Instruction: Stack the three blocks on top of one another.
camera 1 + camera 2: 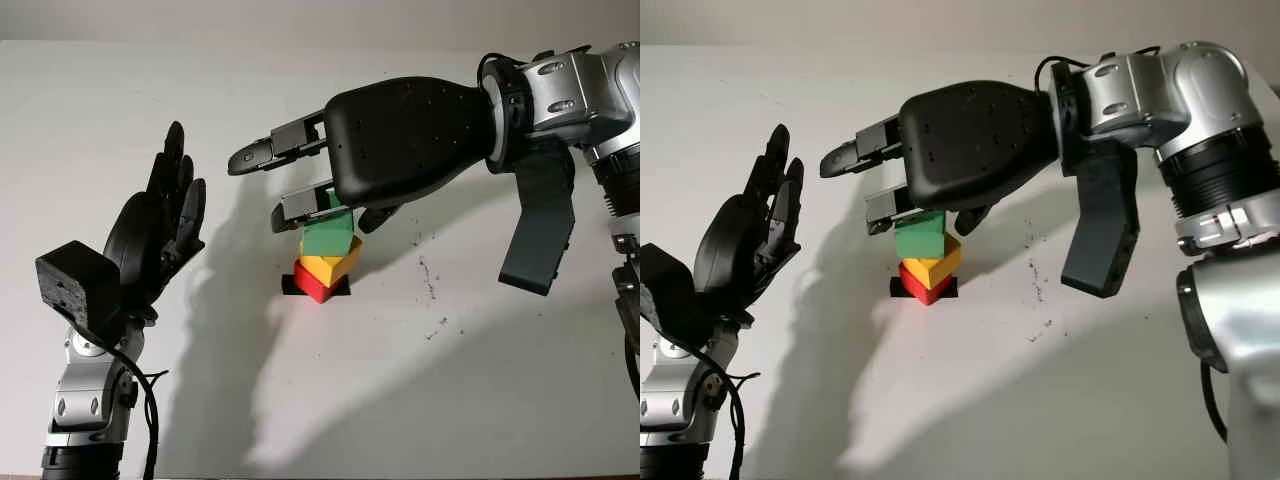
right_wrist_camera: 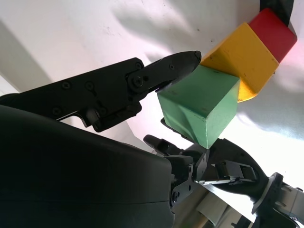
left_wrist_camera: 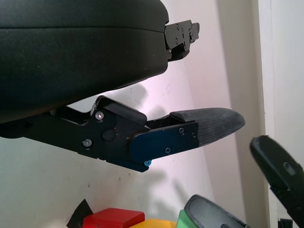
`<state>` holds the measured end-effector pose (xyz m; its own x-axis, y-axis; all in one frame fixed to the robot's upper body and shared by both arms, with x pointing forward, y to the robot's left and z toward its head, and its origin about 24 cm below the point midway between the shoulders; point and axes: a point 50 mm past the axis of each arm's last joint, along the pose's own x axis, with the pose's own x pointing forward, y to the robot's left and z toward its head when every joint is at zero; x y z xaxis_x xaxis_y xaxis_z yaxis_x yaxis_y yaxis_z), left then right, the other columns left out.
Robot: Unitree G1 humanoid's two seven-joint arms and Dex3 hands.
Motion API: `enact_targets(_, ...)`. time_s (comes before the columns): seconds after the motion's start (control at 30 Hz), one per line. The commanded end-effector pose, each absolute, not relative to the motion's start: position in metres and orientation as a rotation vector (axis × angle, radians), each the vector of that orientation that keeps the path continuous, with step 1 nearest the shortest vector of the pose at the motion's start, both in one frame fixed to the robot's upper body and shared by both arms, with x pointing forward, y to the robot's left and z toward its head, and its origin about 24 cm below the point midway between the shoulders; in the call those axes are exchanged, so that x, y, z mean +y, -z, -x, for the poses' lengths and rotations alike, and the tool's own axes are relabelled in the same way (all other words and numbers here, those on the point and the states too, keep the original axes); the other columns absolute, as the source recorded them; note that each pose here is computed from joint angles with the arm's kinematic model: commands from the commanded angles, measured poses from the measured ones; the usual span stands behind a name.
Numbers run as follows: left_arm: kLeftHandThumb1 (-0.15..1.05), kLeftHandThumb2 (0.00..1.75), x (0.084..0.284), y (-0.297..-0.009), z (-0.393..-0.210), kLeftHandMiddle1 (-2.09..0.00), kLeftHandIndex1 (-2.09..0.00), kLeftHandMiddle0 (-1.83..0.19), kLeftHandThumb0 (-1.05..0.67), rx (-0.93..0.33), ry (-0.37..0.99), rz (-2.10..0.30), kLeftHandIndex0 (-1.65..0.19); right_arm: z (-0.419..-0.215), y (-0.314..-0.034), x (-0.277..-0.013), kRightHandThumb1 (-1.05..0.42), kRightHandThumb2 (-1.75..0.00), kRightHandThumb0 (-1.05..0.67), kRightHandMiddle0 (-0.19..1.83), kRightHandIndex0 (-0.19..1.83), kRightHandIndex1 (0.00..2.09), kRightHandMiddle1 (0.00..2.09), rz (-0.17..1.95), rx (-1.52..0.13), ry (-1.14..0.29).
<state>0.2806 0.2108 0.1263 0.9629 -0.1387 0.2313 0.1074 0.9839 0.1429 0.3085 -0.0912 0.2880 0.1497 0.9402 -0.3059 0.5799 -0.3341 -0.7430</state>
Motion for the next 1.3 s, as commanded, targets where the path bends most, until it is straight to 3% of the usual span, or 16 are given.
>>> enact_targets(0.0,1.05,0.64,0.210,-0.127,-0.278,0.00,0.00,0.19,-0.80,-0.248,0.124,-0.137,0.19,-0.308,-0.290,-0.094,-0.96,-0.05,-0.51,0.09,-0.07,0.02,0.11,2.009,-1.442,-1.038)
enact_targets(0.47,1.05,0.65,0.210,-0.126,-0.279,0.00,0.00,0.19,-0.80,-0.248,0.126,-0.140,0.19,-0.312,-0.298,-0.104,-0.96,-0.05,-0.49,-0.17,-0.19,0.00,0.00,1.969,-1.370,-0.952)
enact_targets(0.6,1.05,0.65,0.210,-0.126,-0.279,0.00,0.00,0.19,-0.80,-0.250,0.126,-0.136,0.19,-0.319,-0.311,-0.121,-0.97,-0.07,-0.87,-0.19,-0.19,0.00,0.00,1.819,-1.211,-0.851)
enact_targets(0.67,1.05,0.64,0.210,-0.126,-0.279,0.00,0.00,0.19,-0.80,-0.251,0.126,-0.133,0.19,-0.324,-0.310,-0.137,-1.03,-0.26,-0.91,-0.19,-0.19,0.00,0.00,1.677,-1.153,-0.765)
enact_targets(0.77,1.05,0.64,0.211,-0.126,-0.280,0.00,0.00,0.19,-0.80,-0.250,0.120,-0.124,0.19,-0.333,-0.296,-0.169,-1.05,-0.47,-0.87,-0.19,-0.19,0.00,0.00,1.458,-1.014,-0.642)
enact_targets(0.97,1.05,0.65,0.216,-0.126,-0.280,0.00,0.00,0.19,-0.79,-0.258,0.123,-0.128,0.19,-0.342,-0.248,-0.205,-1.05,-0.57,-0.87,-0.19,-0.19,0.00,0.00,1.035,-0.776,-0.486)
enact_targets(1.27,1.05,0.63,0.218,-0.125,-0.284,0.00,0.00,0.19,-0.81,-0.260,0.124,-0.115,0.19,-0.340,-0.181,-0.198,-1.05,-0.72,-0.82,-0.19,-0.19,0.00,0.00,0.583,-0.497,-0.375)
